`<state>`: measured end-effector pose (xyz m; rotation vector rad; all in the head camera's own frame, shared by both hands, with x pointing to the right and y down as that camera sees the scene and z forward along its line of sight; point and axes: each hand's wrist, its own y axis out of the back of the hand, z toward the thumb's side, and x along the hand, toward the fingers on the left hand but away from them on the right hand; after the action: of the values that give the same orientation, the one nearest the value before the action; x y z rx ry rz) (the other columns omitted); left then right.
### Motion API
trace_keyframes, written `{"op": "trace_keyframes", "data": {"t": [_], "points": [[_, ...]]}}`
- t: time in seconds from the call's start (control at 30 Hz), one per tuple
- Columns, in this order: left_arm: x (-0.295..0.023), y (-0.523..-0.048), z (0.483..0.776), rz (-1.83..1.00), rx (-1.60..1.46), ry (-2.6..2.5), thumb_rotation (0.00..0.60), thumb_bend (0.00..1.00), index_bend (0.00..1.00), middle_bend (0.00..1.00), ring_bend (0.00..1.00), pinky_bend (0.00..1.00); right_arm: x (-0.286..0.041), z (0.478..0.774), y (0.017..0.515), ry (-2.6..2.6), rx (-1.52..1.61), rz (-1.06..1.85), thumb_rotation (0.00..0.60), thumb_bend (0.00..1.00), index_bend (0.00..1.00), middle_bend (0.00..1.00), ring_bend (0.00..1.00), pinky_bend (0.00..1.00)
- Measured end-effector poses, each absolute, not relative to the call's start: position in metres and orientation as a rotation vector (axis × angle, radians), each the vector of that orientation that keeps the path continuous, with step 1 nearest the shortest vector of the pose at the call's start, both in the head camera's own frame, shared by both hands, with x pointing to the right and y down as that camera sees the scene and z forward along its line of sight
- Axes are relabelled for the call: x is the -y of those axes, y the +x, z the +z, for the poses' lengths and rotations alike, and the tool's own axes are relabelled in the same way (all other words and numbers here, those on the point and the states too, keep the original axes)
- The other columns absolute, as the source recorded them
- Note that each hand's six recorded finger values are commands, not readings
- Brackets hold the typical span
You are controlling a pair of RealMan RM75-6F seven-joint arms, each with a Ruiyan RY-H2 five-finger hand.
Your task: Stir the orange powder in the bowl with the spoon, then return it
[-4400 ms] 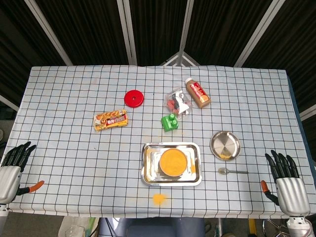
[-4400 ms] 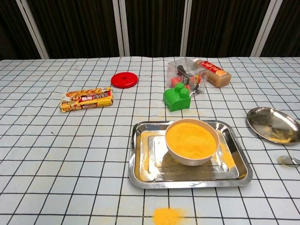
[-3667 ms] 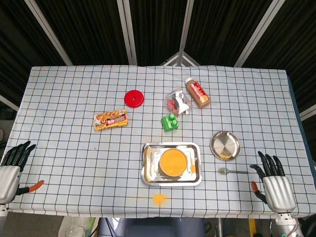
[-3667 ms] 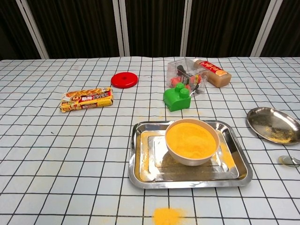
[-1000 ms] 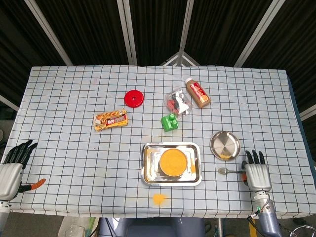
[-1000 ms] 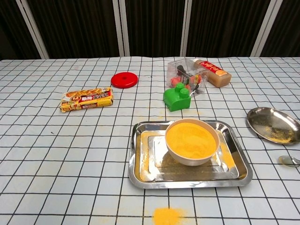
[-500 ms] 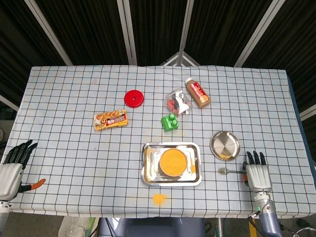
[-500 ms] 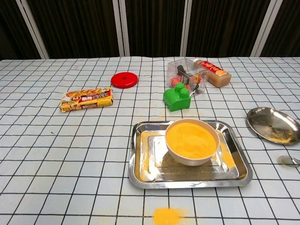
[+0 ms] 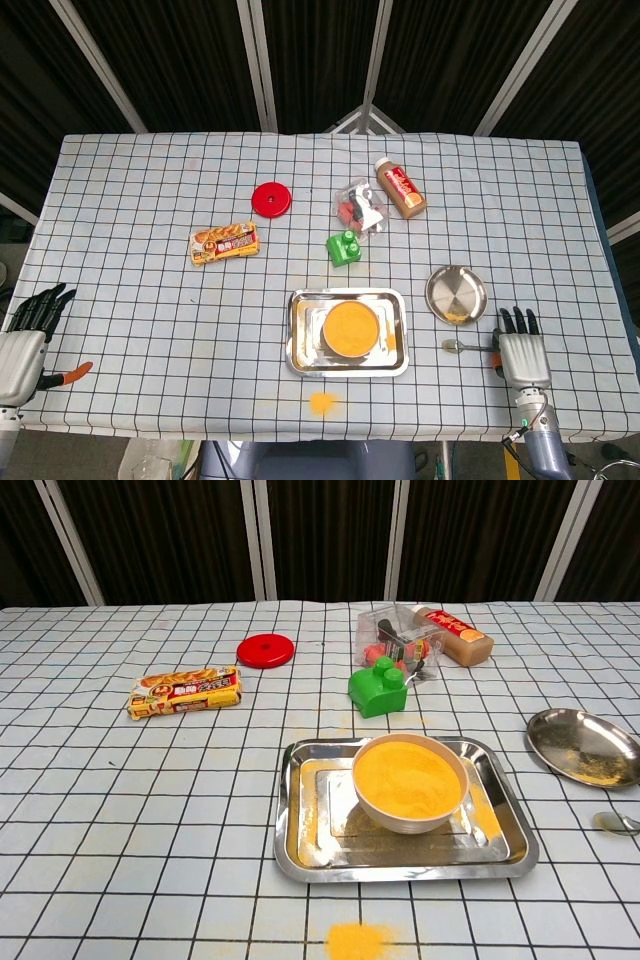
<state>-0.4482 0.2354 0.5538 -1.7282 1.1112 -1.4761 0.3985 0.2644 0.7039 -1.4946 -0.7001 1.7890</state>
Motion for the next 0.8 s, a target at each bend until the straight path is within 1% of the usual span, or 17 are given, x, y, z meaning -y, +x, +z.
{"op": "trace_keyframes", "data": {"t": [0.13, 0.5, 0.8], "points": [[-0.235, -0.448, 0.554, -1.477, -1.112, -1.729, 0.6, 0.0, 0.0, 0.0, 0.0, 0.0, -0.264, 0.704, 0.398, -1.496, 0.701, 1.788, 0.6, 0.44, 0.6, 0.16, 0.0, 0.0], [-0.235, -0.448, 0.553, -1.475, -1.116, -1.734, 0.6, 0.0, 0.0, 0.0, 0.0, 0.0, -0.261, 0.697, 0.393, -1.516, 0.745, 1.761, 0.6, 0.45, 0.6, 0.16, 0.0, 0.0], [-0.235, -0.448, 0.553, -1.474, -1.116, -1.737, 0.6, 0.0, 0.0, 0.0, 0.0, 0.0, -0.252, 0.68, 0.384, -1.53, 0.784, 1.707, 0.6, 0.46, 0.61, 0.17, 0.0, 0.0]]}}
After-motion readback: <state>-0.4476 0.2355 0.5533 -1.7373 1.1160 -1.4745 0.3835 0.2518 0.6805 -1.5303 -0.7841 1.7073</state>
